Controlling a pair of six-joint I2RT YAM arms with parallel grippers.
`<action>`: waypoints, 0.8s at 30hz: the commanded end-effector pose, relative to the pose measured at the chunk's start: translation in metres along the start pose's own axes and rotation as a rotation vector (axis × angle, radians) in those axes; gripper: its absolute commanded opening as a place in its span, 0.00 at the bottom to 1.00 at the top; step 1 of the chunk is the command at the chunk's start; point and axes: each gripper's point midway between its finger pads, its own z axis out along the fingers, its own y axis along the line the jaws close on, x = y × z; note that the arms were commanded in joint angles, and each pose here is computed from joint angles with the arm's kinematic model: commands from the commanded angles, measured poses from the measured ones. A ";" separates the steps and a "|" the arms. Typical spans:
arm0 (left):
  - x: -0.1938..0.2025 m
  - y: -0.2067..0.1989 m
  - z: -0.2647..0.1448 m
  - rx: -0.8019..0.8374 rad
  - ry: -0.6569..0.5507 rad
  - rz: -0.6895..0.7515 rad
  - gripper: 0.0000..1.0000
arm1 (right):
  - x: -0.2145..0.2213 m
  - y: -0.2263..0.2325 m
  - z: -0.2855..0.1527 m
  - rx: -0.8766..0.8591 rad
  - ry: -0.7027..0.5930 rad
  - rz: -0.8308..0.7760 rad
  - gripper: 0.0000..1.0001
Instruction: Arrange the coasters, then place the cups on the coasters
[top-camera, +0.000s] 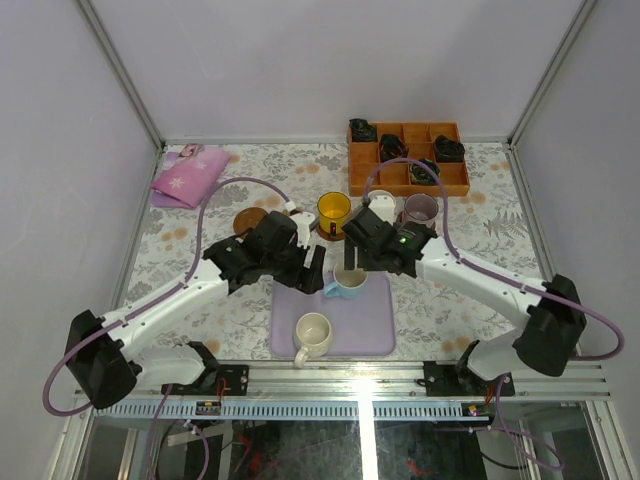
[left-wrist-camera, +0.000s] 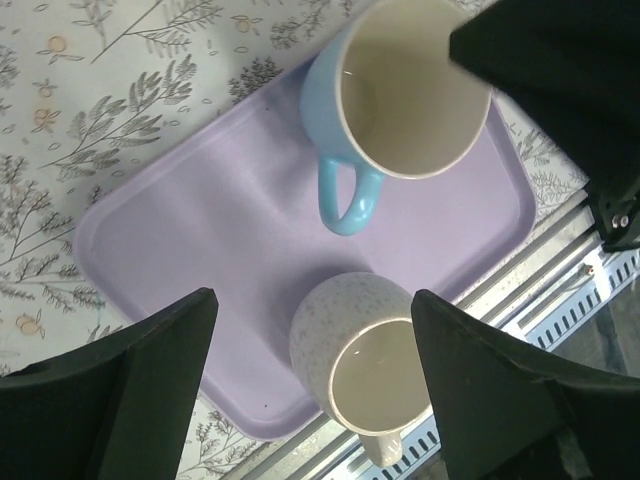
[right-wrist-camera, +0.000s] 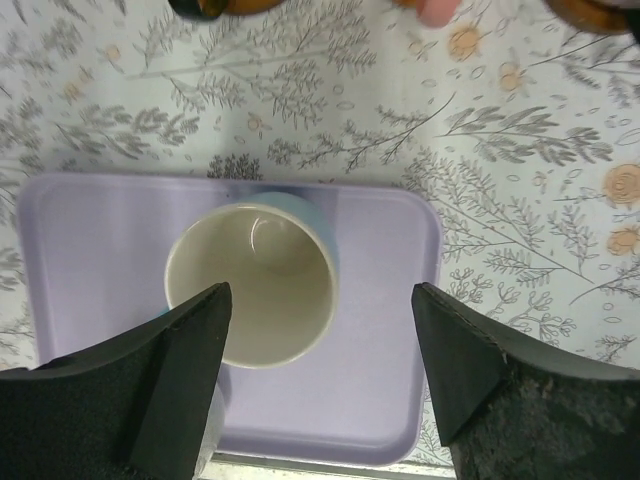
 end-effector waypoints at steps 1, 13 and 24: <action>-0.005 -0.011 0.012 0.096 -0.020 0.107 0.79 | -0.044 -0.018 -0.036 0.043 -0.213 0.122 0.80; -0.012 -0.001 0.051 0.095 0.002 0.302 0.75 | -0.086 -0.062 -0.092 0.112 -0.457 0.177 0.80; -0.017 -0.019 0.073 0.191 0.000 0.381 0.72 | -0.080 -0.061 -0.083 0.120 -0.439 0.178 0.80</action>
